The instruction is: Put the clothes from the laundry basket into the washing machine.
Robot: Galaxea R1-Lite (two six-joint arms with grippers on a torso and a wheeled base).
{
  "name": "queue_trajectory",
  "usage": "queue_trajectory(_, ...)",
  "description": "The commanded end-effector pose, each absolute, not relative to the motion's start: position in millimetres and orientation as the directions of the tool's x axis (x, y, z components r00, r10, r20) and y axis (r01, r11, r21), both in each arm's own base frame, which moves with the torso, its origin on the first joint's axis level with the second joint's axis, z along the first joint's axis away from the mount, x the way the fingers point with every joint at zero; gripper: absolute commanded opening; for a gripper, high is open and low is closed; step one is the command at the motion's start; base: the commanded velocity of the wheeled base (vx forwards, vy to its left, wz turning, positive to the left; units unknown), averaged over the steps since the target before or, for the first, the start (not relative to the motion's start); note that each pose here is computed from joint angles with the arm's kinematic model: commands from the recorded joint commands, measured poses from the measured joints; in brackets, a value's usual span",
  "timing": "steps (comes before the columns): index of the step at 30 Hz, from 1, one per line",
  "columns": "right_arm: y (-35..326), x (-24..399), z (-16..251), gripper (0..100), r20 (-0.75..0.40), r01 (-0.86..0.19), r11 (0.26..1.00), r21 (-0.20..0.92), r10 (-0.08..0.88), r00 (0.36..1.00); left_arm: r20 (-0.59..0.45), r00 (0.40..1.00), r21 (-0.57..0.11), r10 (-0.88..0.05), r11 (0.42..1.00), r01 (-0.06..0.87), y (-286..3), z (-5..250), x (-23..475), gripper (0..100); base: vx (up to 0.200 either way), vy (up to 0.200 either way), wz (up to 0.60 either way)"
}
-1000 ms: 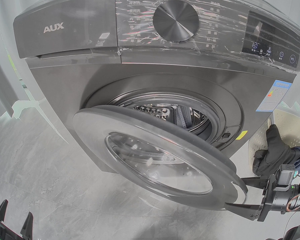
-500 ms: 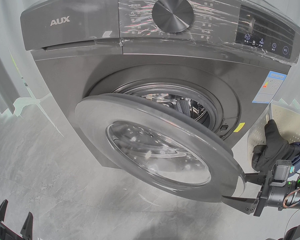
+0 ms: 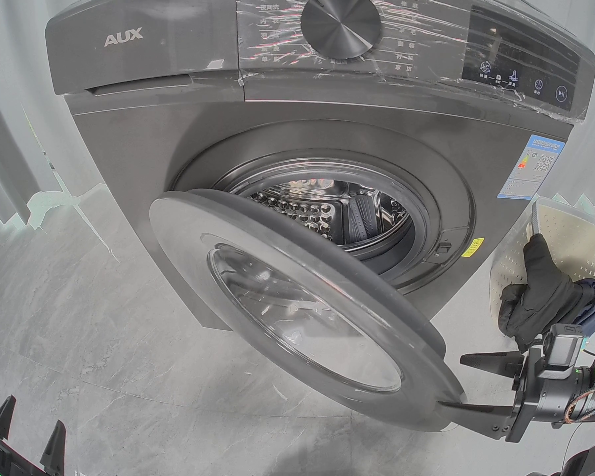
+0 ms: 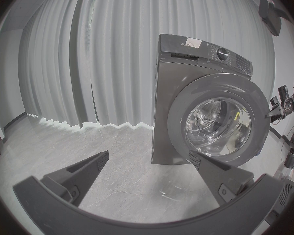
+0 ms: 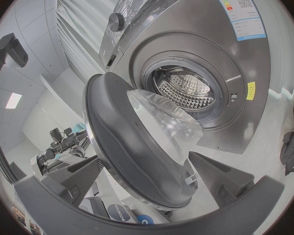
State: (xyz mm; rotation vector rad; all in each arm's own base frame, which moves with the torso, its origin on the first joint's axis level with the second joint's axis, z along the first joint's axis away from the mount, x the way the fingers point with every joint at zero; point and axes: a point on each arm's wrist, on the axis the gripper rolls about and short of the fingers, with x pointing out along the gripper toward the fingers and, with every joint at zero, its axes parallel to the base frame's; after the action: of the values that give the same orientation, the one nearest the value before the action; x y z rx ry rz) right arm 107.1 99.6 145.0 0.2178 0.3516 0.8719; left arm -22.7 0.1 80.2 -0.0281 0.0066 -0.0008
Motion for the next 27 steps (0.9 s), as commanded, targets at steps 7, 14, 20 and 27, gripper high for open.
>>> queue_trajectory(7,69.4,91.4,165.7,100,-0.091,-0.697,0.647,0.308,0.75,0.655,-0.005,1.0,-0.028,0.0,1.0,0.0,0.1,75.7,-22.9,100,0.0,0.0,0.0)
queue_trajectory(14,55.3,107.2,178.3,100,-0.133,-0.565,0.758,0.325,0.628,0.767,-0.005,1.0,-0.028,0.0,1.0,0.0,0.1,75.7,-22.9,100,0.0,0.0,0.0)
queue_trajectory(20,58.1,135.6,158.2,100,-0.283,-0.467,0.82,0.331,0.558,0.78,-0.005,1.0,-0.028,-0.002,1.0,0.001,0.0,75.7,-22.9,100,0.0,0.0,0.0)
queue_trajectory(27,74.6,149.1,136.2,100,-0.414,-0.416,0.871,0.262,0.491,0.767,-0.005,1.0,-0.028,0.0,1.0,0.0,0.1,75.7,-22.9,100,0.0,0.0,0.0)
